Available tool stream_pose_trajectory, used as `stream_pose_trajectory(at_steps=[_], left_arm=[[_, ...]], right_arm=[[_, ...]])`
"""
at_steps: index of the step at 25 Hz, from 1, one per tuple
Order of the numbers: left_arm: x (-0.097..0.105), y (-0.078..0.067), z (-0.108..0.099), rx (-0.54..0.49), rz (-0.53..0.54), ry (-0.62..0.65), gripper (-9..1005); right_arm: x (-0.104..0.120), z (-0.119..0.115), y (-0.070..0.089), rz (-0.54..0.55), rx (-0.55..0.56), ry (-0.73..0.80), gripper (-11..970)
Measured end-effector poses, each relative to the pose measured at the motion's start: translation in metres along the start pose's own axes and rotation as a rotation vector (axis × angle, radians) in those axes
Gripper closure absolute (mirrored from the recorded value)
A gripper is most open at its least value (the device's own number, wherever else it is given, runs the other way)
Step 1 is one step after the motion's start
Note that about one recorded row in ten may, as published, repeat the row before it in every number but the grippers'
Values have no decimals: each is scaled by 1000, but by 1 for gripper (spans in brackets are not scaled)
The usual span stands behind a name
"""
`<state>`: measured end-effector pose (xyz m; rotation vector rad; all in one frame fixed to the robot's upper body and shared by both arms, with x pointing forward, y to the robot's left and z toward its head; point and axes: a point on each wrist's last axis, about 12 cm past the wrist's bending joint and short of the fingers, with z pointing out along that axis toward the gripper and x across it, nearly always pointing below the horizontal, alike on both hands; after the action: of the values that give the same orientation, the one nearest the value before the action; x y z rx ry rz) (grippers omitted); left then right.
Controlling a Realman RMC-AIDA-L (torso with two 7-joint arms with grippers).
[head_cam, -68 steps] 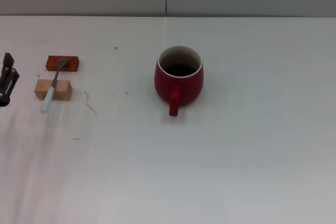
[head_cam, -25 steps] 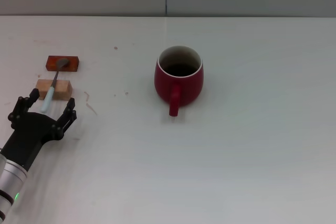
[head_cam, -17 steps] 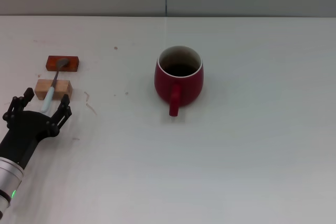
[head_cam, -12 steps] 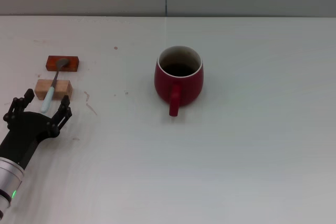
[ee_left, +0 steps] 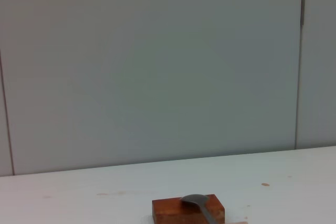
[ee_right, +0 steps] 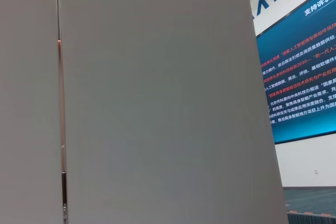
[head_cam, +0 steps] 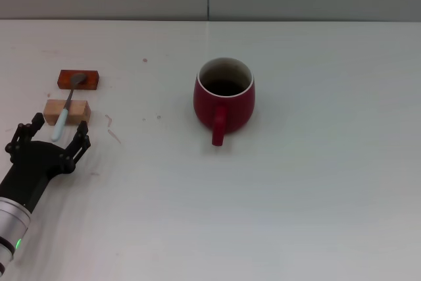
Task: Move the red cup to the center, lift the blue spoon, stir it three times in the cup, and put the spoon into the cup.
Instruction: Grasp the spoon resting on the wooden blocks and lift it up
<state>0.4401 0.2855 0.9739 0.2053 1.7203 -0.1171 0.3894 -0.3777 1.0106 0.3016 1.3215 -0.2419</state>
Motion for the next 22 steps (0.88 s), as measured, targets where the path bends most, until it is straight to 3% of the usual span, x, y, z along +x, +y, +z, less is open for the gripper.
stream_pose_trajectory(at_steps=[7, 10, 22], left_arm=[[-1, -1, 1, 9, 5, -1, 162], [0, -1, 2, 10, 6, 4, 364], [0, -1, 5, 8, 2, 14, 427]], right_arm=[[0, 0, 0, 0, -1, 0, 195], [0, 0, 1, 1, -9, 2, 195], [0, 0, 2, 1, -15, -1, 195]])
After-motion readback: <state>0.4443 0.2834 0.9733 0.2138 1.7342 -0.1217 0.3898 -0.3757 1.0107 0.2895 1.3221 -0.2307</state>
